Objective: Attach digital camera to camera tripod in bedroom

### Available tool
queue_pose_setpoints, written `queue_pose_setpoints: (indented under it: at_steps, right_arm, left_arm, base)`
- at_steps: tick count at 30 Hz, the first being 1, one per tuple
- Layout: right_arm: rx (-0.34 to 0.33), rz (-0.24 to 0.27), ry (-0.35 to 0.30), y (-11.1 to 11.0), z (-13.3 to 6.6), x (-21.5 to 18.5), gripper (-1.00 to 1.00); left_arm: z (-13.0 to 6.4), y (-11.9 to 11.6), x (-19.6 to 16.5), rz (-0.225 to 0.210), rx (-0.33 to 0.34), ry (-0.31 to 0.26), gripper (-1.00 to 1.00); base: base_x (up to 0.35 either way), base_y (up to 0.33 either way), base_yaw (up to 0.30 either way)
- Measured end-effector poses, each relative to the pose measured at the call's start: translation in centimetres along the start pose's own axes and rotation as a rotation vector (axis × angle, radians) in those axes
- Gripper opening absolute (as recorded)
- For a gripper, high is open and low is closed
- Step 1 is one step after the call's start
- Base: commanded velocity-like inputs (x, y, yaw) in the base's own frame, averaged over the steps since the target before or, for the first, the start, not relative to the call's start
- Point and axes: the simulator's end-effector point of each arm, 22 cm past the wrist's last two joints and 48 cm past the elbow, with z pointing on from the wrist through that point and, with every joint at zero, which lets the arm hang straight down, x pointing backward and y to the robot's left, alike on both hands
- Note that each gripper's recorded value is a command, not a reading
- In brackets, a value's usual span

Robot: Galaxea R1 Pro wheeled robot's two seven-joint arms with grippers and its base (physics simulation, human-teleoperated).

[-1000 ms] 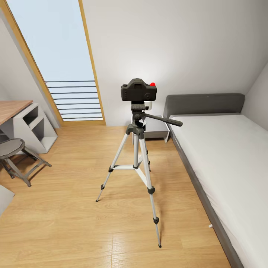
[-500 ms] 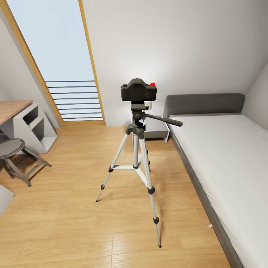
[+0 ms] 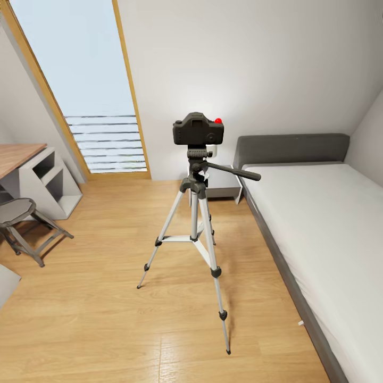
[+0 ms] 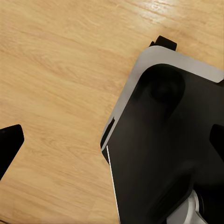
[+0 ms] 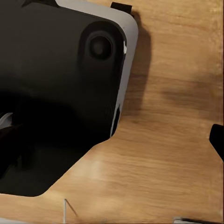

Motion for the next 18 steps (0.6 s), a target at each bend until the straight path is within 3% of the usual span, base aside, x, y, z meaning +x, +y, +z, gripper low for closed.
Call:
queue_pose_setpoints:
  at_steps: [18]
  right_arm:
    - [0.034,0.002,0.001,-0.4,-0.2,1.1,1.0]
  left_arm:
    - [-0.4,-0.4,-1.0,-0.005,0.011,-0.024,1.0]
  base:
    - [0.0,0.0,0.0]
